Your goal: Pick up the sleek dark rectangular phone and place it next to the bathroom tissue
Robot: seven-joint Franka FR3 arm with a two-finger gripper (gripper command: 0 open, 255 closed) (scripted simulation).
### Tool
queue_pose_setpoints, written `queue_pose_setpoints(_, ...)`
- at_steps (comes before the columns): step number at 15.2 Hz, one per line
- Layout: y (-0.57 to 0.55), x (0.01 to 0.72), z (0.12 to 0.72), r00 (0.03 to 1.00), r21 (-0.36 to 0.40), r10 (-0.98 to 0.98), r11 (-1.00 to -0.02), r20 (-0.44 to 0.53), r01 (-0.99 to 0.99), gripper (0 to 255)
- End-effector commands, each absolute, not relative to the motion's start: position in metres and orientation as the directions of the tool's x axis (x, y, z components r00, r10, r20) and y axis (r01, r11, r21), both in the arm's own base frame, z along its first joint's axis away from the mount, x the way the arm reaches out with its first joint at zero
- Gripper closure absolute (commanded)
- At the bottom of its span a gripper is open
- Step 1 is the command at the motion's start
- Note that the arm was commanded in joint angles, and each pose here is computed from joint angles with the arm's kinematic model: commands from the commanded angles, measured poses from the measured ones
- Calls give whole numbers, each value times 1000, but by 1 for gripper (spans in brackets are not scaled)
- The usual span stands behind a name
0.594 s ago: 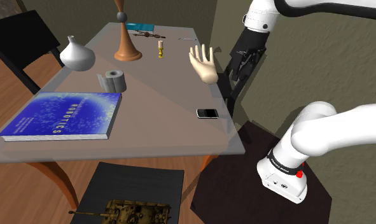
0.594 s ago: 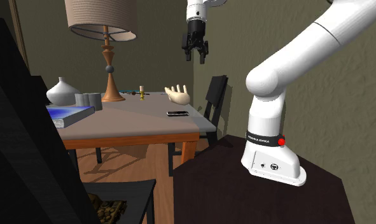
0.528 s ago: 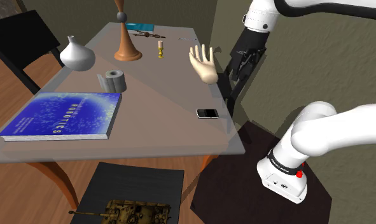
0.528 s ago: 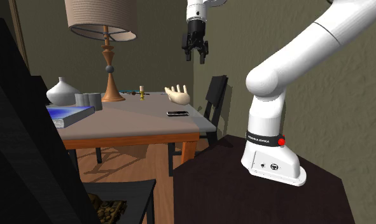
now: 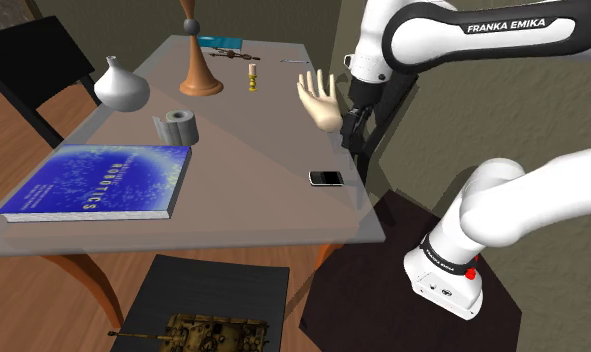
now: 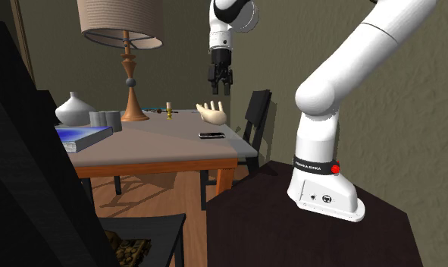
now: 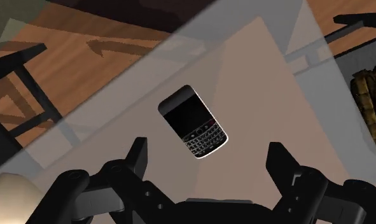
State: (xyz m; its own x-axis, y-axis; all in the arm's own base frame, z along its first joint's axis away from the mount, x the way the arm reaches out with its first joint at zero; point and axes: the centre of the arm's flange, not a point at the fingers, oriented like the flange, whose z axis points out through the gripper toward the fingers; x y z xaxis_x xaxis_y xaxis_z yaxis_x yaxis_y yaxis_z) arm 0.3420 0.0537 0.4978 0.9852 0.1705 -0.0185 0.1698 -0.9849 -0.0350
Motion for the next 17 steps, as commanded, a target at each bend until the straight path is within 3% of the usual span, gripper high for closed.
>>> queue_pose_setpoints(1, 60, 353, 472, 969, -27, 247, -969, -14, 247, 0)
queue_pose_setpoints(10, 96, 406, 372, 835, 12, 550, -835, -11, 550, 0)
queue_pose_setpoints(17, 96, 405, 335, 835, 12, 550, -835, -11, 550, 0)
